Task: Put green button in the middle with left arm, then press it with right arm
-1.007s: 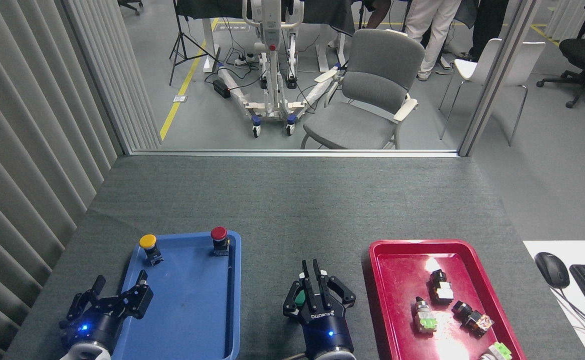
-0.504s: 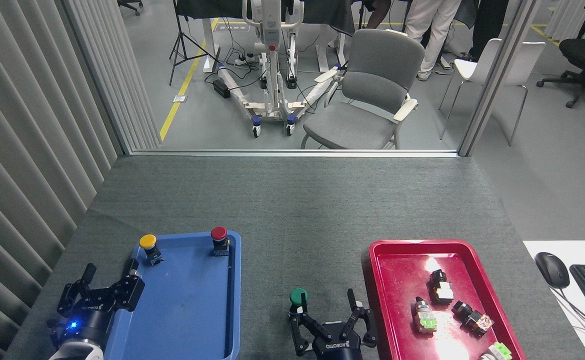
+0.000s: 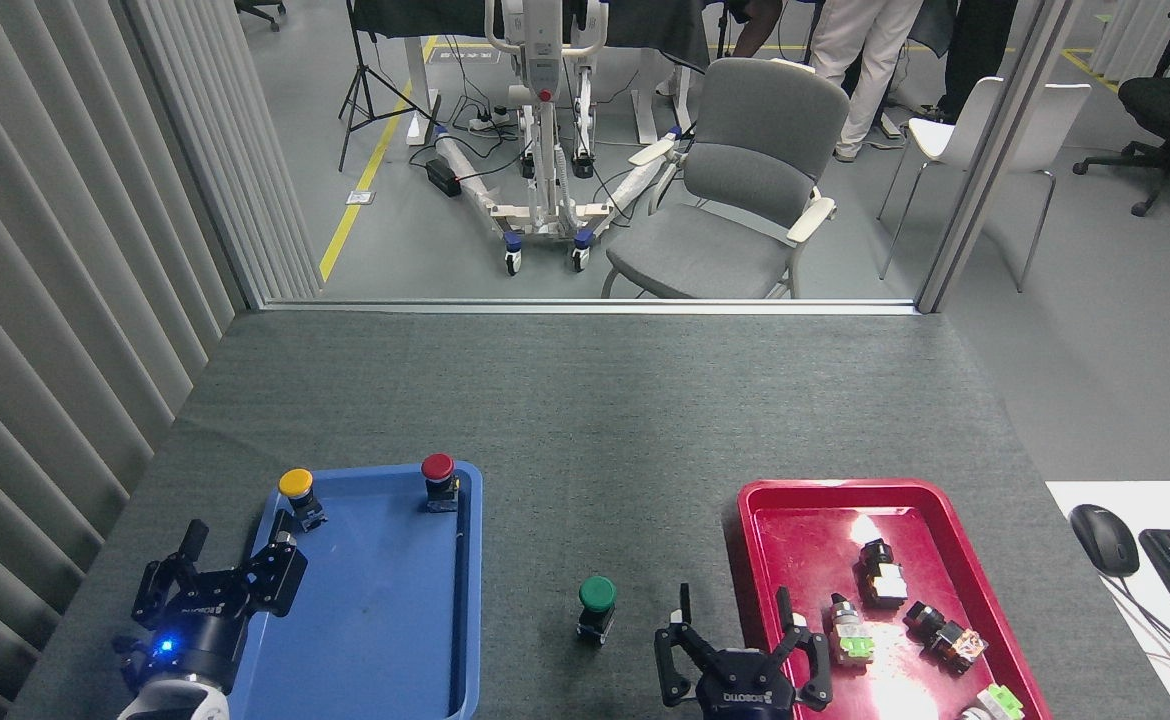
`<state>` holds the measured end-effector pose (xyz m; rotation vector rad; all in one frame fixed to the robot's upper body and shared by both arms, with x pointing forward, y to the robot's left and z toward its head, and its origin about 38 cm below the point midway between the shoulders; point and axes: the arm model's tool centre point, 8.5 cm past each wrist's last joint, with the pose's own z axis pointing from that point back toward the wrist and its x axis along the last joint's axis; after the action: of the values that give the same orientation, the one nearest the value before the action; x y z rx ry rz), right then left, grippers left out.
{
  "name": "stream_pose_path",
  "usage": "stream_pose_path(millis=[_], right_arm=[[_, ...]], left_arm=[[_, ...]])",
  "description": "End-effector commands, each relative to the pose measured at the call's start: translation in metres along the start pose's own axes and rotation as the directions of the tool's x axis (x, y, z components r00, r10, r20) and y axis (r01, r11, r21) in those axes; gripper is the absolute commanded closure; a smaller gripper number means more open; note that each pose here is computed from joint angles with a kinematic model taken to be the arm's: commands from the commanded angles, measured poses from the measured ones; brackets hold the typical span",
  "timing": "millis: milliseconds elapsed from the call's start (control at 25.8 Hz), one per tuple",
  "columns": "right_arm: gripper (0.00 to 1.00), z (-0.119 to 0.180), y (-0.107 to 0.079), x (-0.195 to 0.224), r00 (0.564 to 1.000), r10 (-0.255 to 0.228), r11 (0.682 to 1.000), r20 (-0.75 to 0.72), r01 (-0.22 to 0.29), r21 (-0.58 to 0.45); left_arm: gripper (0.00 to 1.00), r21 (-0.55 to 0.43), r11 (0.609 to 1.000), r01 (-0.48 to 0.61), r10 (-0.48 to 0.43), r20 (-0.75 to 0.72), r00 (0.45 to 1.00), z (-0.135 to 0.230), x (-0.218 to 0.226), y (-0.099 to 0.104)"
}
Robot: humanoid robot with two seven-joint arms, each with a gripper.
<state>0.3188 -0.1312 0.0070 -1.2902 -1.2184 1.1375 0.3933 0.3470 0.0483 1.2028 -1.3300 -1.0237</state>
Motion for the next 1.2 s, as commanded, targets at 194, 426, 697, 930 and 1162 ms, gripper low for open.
stream_pose_path(millis=[194,426,697,930,1162], right_arm=[[0.01,-0.003,0.001,-0.016,0.999,0.006,1.000,-0.031,-0.005,0.003],[0.01,0.001,0.003,-0.020,0.999,0.007,1.000,-0.045,-0.006,0.003],[0.01,0.001,0.005,-0.025,0.998,0.014,1.000,-0.057,-0.014,0.011],[0.00,0.001,0.010,-0.052,0.991,0.023,0.999,-0.128,-0.020,0.025],[0.01,-0.004,0.010,-0.056,0.989,0.022,0.999,-0.145,-0.018,0.028]], left_arm=[[0.00,-0.032,0.999,0.001,-0.005,-0.120,0.993,0.021,0.014,0.000],[0.00,-0.051,0.998,0.023,-0.029,-0.107,0.994,0.021,0.014,-0.005],[0.00,-0.099,0.990,0.099,-0.097,0.023,0.995,0.012,0.042,-0.016],[0.00,-0.109,0.986,0.123,-0.121,0.019,0.992,0.007,0.051,-0.019],[0.00,-0.121,0.982,0.147,-0.144,0.030,0.989,0.002,0.052,-0.022]])
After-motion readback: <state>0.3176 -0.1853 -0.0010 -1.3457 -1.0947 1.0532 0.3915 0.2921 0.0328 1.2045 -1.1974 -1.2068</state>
